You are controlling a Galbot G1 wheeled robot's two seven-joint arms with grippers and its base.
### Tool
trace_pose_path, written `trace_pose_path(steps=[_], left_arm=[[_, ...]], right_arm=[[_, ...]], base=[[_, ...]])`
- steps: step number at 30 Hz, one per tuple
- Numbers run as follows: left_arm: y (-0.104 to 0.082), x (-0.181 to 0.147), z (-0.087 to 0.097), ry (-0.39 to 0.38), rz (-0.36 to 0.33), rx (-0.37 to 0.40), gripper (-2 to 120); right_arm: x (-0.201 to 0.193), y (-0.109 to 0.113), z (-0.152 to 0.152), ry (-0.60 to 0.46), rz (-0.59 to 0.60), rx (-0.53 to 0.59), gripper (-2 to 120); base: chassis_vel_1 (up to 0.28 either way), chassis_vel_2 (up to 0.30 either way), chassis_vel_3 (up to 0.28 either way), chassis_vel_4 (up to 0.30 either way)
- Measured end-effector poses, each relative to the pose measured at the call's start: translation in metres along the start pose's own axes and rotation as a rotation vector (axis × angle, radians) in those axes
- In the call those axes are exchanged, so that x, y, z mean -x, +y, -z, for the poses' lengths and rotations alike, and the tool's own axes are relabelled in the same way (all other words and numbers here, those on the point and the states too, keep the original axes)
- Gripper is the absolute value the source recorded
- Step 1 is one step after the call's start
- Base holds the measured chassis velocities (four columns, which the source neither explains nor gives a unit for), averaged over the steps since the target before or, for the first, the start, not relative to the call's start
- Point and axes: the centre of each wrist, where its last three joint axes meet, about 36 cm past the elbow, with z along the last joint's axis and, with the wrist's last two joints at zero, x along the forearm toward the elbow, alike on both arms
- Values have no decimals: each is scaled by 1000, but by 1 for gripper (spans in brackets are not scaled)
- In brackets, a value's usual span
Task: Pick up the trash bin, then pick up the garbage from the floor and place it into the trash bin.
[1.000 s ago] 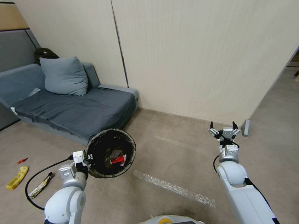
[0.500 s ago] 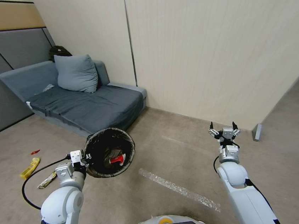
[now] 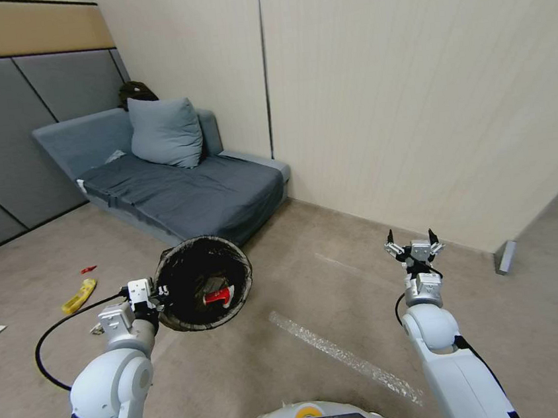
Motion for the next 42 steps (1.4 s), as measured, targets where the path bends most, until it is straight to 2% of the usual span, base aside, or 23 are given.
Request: trace_pose_path(steps=[20, 28, 42], left_arm=[[-2, 3, -9, 30, -4, -15, 1], [-1, 1, -6, 32, -17, -1, 1], [-6, 3, -8, 39, -32, -10, 1]], right_arm=[[-12, -1, -4, 11, 31, -6, 100], [-17, -2, 6, 7, 31, 1, 100], [-34, -14, 9, 13, 19, -35, 100]], base=[[22, 18, 18, 20], [38, 33, 36, 29], [25, 28, 34, 31]])
